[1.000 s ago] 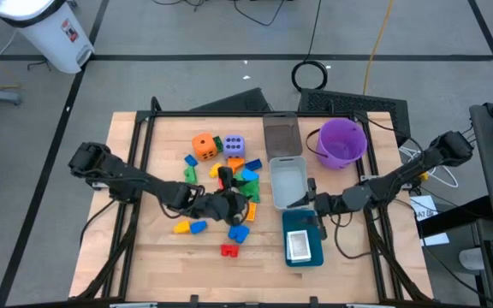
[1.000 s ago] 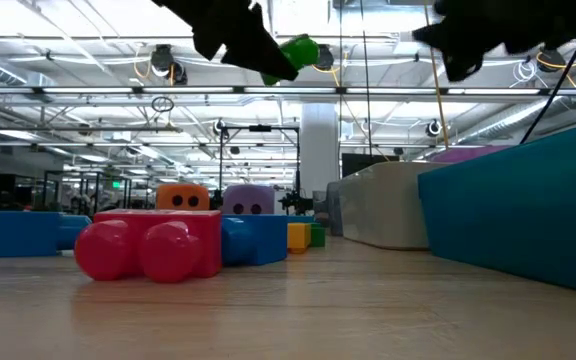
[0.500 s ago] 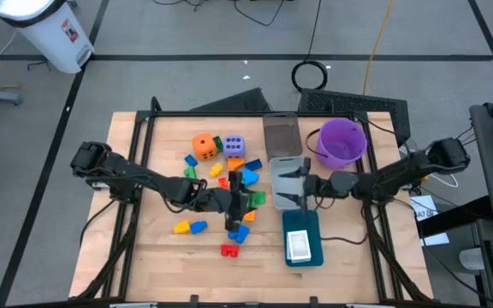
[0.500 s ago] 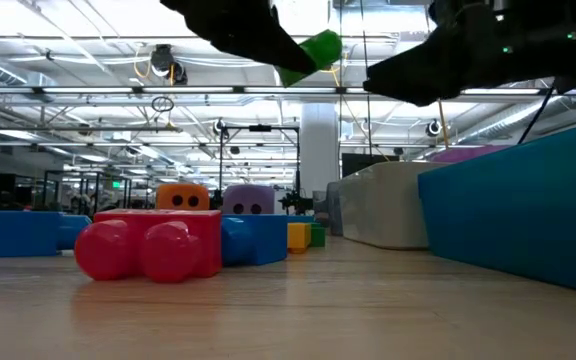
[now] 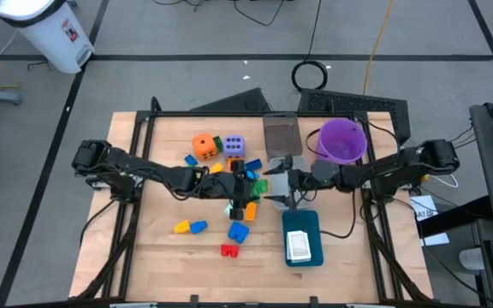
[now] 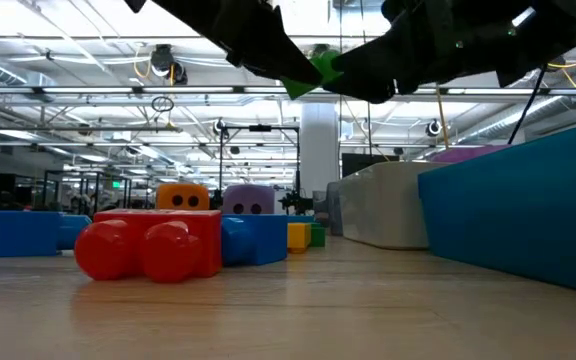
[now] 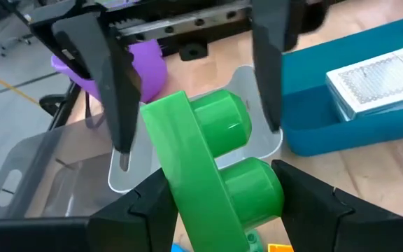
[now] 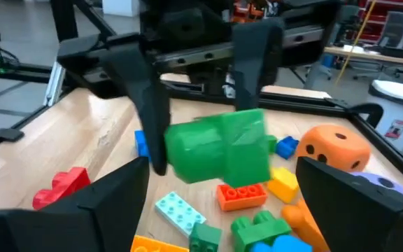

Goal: Pick & Place Toys
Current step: Put the green game piece into the gray bin

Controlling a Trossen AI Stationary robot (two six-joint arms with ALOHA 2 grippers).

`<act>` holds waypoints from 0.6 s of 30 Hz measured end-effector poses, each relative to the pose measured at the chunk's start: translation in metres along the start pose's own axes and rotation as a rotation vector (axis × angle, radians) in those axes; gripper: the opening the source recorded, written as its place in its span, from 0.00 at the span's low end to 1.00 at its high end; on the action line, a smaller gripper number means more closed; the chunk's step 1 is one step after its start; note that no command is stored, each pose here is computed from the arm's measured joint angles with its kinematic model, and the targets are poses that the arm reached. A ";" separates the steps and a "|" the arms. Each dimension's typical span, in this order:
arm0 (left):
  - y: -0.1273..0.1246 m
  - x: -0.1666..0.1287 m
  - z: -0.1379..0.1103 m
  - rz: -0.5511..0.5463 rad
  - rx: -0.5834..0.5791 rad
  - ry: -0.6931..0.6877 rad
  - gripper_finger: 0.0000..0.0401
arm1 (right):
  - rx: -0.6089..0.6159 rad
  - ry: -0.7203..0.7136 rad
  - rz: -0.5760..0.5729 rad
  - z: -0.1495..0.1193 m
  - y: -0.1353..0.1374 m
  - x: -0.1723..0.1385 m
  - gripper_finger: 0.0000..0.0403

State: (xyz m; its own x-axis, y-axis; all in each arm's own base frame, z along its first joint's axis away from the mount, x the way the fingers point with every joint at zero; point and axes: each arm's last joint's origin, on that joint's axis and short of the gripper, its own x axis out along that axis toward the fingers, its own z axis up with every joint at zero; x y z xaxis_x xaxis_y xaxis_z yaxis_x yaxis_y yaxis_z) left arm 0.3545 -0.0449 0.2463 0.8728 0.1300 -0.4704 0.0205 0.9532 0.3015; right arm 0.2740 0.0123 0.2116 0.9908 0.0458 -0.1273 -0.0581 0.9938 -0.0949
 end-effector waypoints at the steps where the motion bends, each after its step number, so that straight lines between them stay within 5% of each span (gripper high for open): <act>1: 0.002 0.000 0.000 0.005 -0.008 0.002 0.52 | -0.003 0.002 0.001 0.000 0.000 0.002 0.82; 10: 0.005 0.002 -0.002 -0.059 -0.070 -0.002 0.52 | -0.022 -0.046 0.001 -0.002 0.001 0.014 0.71; 18: -0.001 0.000 -0.001 -0.071 -0.066 -0.002 0.53 | 0.009 -0.044 0.012 -0.002 0.001 0.014 0.52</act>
State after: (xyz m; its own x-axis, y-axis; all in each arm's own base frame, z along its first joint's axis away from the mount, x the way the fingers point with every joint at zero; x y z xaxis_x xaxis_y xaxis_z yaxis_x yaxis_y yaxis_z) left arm 0.3542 -0.0460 0.2453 0.8712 0.0611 -0.4870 0.0502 0.9759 0.2122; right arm 0.2873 0.0142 0.2074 0.9945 0.0616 -0.0850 -0.0688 0.9940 -0.0847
